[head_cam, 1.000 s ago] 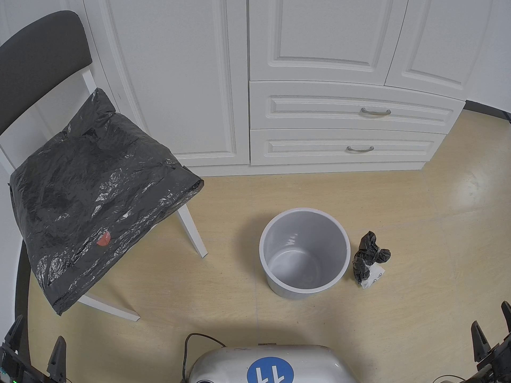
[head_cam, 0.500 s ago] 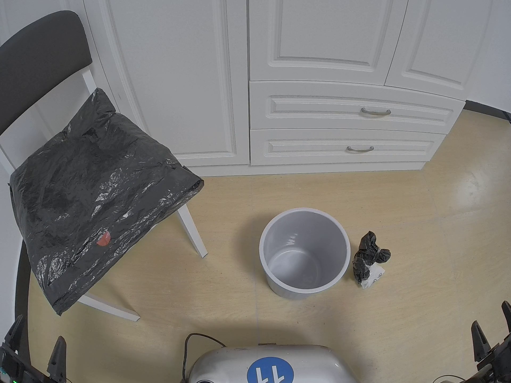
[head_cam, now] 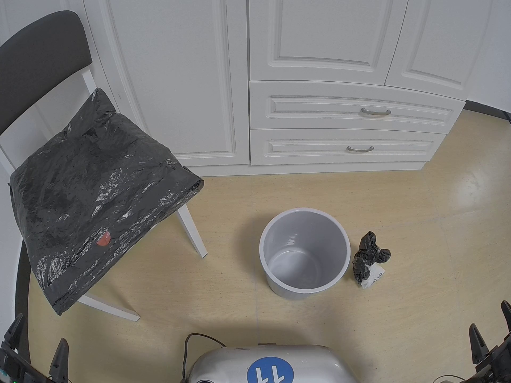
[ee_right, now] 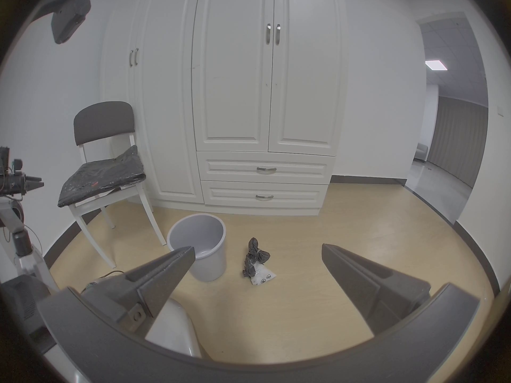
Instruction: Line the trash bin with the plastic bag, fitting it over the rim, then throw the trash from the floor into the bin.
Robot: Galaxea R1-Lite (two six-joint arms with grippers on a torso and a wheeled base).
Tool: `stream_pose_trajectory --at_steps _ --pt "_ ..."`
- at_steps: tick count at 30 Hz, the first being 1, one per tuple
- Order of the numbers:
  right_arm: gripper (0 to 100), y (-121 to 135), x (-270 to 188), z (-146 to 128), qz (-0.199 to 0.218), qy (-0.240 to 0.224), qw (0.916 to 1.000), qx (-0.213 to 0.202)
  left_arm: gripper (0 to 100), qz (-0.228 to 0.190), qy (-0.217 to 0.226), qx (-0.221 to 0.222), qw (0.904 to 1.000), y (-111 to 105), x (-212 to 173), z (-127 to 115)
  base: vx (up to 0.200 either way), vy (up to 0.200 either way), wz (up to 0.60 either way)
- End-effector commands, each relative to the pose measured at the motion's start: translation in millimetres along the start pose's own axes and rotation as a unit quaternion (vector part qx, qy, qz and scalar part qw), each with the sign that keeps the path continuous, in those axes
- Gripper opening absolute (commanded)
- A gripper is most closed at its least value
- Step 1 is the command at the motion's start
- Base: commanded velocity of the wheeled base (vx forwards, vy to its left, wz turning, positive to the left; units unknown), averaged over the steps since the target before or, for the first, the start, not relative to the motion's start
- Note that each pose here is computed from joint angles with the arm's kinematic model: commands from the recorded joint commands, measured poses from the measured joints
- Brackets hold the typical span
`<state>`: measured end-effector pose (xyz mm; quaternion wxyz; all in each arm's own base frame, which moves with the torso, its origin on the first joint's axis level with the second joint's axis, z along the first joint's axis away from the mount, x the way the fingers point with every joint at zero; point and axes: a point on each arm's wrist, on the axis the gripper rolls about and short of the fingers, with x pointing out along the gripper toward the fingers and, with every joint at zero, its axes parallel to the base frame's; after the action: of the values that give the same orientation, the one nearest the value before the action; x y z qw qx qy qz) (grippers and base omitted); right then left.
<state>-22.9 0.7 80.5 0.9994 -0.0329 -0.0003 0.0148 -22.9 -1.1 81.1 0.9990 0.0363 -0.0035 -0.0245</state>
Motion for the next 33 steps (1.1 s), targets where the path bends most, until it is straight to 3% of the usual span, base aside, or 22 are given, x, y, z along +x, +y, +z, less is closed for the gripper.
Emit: stream_pose_trajectory --at_steps 1,16,18,19,20,21,24,27,29,30,32,33 --pt "100 0 0 -5 -0.003 0.001 0.9998 0.021 100 0.002 0.000 -0.003 1.0000 0 0 -5 0.000 0.000 0.00" --pt "100 0 0 -5 -0.014 0.000 0.9996 0.024 100 0.014 -0.009 -0.016 0.9997 0 0 -3 0.000 0.000 0.00" --pt "100 0 0 -5 -0.010 -0.001 0.9999 0.014 100 0.016 -0.049 -0.014 0.9986 1 -2 9 0.000 0.000 0.00" --pt "100 0 0 -5 -0.008 -0.001 1.0000 0.005 100 0.009 -0.128 -0.018 0.9916 2 -10 36 0.000 0.000 0.00" --pt "100 0 0 -5 -0.003 -0.001 1.0000 0.003 100 -0.008 -0.178 -0.020 0.9837 3 -17 57 0.000 0.000 0.00" --pt "100 0 0 -5 -0.003 -0.001 1.0000 0.002 100 -0.014 -0.185 -0.019 0.9825 3 -18 62 0.000 0.000 0.00" --pt "100 0 0 -5 -0.003 -0.002 1.0000 0.002 100 -0.027 -0.169 -0.017 0.9851 4 -20 76 0.000 0.000 0.00" --pt "100 0 0 -4 -0.004 -0.005 0.9999 0.010 100 -0.018 -0.096 -0.022 0.9950 4 -15 80 0.000 0.000 0.00" --pt "100 -1 -6 18 -0.007 -0.059 0.9980 0.020 100 -0.003 -0.064 -0.025 0.9976 5 -10 83 0.000 0.000 0.00" --pt "100 -3 -16 47 -0.004 -0.111 0.9930 0.040 100 0.010 -0.038 -0.026 0.9989 6 -5 86 0.000 0.000 0.00" --pt "100 -4 -20 58 -0.003 -0.118 0.9918 0.048 100 0.018 -0.013 -0.026 0.9994 7 2 88 0.000 0.000 0.00" --pt "100 -3 -20 64 0.004 -0.098 0.9949 0.023 100 0.027 0.035 -0.014 0.9989 8 17 91 0.000 0.000 0.00"
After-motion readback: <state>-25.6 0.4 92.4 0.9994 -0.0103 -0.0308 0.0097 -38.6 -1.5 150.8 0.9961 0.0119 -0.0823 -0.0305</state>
